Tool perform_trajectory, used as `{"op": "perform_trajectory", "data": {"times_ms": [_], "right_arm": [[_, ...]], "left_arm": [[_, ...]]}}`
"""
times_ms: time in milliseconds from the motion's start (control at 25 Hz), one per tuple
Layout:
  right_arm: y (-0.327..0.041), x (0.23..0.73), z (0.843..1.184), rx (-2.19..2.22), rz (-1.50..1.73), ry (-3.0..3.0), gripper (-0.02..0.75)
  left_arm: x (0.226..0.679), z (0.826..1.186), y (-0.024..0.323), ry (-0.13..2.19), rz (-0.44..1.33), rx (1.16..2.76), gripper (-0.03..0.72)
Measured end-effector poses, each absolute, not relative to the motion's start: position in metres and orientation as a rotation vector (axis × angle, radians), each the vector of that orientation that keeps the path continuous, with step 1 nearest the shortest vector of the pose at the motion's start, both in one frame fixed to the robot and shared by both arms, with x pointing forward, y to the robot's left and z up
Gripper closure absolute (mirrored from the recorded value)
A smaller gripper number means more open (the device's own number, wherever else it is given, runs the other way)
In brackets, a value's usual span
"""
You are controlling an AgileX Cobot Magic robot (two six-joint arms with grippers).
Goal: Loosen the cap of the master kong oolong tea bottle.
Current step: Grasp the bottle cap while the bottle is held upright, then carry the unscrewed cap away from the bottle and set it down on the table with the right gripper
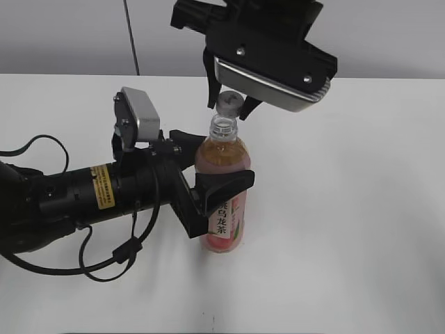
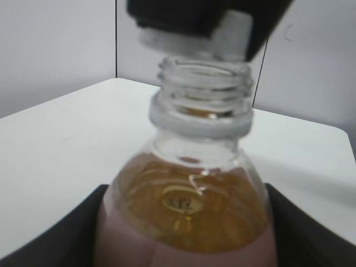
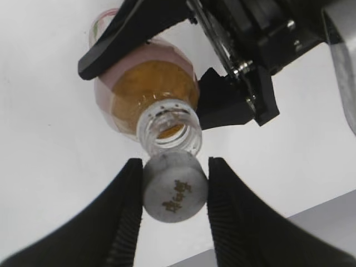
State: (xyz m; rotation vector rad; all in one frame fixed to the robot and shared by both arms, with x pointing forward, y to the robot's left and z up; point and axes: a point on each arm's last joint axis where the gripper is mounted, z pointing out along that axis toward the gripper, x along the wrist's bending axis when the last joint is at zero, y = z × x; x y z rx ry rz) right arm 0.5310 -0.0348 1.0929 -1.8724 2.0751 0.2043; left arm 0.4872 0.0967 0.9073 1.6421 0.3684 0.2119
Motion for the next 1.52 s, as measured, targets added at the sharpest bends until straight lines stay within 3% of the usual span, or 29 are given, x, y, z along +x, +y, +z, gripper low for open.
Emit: {"op": "perform_trajectory", "data": {"times_ms": [480, 920, 1320, 1520], "right_arm": [[-0.038, 0.528, 1.101, -1.701, 0.23, 2.203, 0.467], [-0.057, 0.537, 1.109, -0.933, 0.205, 2.625, 0.468], [-0.121, 0.576, 1.095, 0.014, 0.347, 2.876, 0.468], [-0.153, 0.583, 1.07, 0.329, 0.382, 2.965, 0.468]], "left_arm": [[0.487, 0.907, 0.097, 0.366, 0.211, 1.642, 0.224], [0.487, 0.907, 0.097, 0.366, 0.211, 1.642, 0.224], [0.487, 0.907, 0.097, 0.365, 0.21, 1.642, 0.224], [0.487, 0.907, 0.097, 0.366, 0.211, 1.642, 0.224]]}}
